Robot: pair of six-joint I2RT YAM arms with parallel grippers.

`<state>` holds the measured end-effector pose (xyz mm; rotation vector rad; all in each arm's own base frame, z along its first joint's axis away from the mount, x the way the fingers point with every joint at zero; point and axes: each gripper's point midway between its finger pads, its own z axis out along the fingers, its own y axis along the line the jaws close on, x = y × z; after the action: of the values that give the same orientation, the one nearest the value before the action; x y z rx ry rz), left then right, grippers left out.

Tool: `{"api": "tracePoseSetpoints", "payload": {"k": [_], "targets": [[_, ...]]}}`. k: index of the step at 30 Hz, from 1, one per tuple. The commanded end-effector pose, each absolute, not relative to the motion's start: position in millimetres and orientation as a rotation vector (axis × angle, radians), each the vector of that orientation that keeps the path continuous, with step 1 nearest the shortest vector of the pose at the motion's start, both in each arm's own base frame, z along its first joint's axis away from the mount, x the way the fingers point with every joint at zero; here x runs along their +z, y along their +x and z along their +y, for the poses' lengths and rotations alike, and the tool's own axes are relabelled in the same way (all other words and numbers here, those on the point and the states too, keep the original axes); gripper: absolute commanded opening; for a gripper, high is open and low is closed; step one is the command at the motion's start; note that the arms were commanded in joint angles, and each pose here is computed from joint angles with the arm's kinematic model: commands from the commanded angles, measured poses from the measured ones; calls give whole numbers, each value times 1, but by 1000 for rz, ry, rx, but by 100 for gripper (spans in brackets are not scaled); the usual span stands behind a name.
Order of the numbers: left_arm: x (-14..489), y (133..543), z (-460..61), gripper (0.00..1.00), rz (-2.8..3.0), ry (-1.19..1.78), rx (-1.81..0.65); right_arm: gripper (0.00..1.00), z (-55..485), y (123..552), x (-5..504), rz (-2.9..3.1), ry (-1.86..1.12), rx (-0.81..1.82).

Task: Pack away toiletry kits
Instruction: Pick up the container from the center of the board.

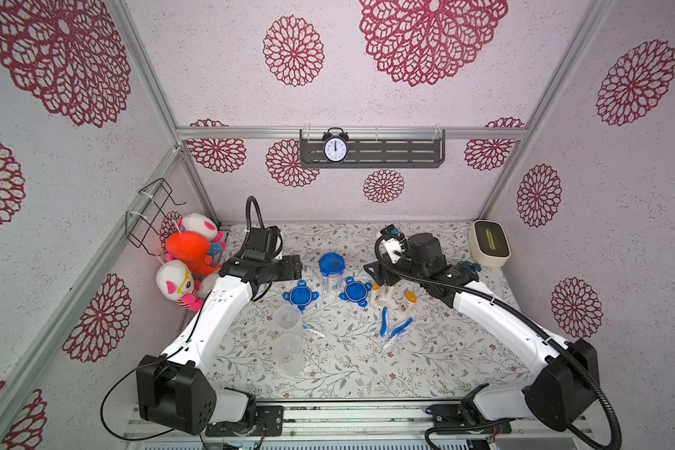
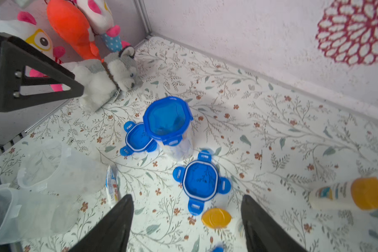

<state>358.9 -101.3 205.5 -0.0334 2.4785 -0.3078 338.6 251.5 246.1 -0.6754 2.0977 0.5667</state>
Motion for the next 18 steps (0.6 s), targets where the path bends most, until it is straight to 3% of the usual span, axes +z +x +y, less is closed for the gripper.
{"api": "tracePoseSetpoints", "payload": {"k": [1, 3, 9, 13, 18], "targets": [[208, 335, -91, 82, 2507, -26, -255, 77, 233, 317, 227, 2202, -686, 558], [210, 321, -81, 74, 2531, -53, -208, 79, 226, 312, 224, 2195, -686, 545], [221, 278, -66, 65, 2633, -53, -142, 78, 214, 314, 218, 2194, -623, 610], [227, 265, -58, 45, 2722, -52, -89, 78, 209, 315, 221, 2195, -595, 637], [212, 247, -70, 45, 2875, 6, -167, 79, 204, 320, 223, 2177, -571, 663]]}}
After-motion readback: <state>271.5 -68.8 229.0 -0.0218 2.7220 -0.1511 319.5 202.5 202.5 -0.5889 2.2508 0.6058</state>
